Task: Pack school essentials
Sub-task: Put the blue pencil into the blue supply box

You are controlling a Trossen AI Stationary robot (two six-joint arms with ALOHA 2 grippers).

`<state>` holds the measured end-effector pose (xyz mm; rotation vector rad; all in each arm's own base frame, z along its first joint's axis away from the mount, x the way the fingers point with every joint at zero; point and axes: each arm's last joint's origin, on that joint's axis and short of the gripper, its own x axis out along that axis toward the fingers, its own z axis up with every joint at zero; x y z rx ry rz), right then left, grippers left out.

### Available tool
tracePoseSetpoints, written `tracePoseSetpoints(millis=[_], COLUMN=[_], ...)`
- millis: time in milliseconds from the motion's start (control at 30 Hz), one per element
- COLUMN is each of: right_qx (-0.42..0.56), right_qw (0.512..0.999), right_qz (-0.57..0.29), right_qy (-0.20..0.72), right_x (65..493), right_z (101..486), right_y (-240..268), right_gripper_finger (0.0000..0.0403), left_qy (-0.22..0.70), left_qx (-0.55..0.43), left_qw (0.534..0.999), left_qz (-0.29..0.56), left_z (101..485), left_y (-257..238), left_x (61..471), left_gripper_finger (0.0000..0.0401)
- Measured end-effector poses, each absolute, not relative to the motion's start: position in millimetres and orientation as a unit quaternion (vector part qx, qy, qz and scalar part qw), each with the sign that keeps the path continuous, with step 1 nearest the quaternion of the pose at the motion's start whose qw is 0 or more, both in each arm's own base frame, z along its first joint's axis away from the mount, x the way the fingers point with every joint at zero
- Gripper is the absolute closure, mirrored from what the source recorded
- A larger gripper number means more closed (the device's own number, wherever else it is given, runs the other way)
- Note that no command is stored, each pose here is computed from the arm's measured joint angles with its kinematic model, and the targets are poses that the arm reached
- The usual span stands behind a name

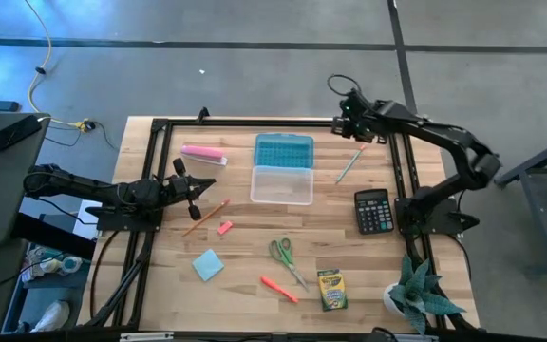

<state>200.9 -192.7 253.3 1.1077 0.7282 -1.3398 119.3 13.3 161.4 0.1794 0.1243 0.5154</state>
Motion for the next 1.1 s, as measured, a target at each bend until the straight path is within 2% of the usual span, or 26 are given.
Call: tracePoseSetpoints(millis=[300,600,733,1100], right_qx=[0.546,0.557,0.555,0.556], right_qw=[0.493,0.436,0.391,0.349], right_qz=[-0.598,-0.628,-0.658,-0.688], right_qy=[0.320,0.324,0.324,0.308], right_x=[191.9,194.1,193.2,192.4], right_z=[217.1,196.2,184.6,166.7], right_y=[-224.6,-230.3,-230.9,-239.4], right_gripper_finger=[0.0250,0.0250,0.0250,0.0250], left_qy=[0.061,0.061,0.058,0.058], left_qx=[0.087,0.087,0.076,0.076], left_qw=[0.962,0.962,0.963,0.963], left_qz=[0.252,0.252,0.253,0.253], left_z=[161.3,161.3,161.3,161.3], left_y=[13.2,13.2,13.2,13.3], left_x=[119.4,119.4,119.4,119.4], left_gripper_finger=[0.0401,0.0401,0.0401,0.0401])
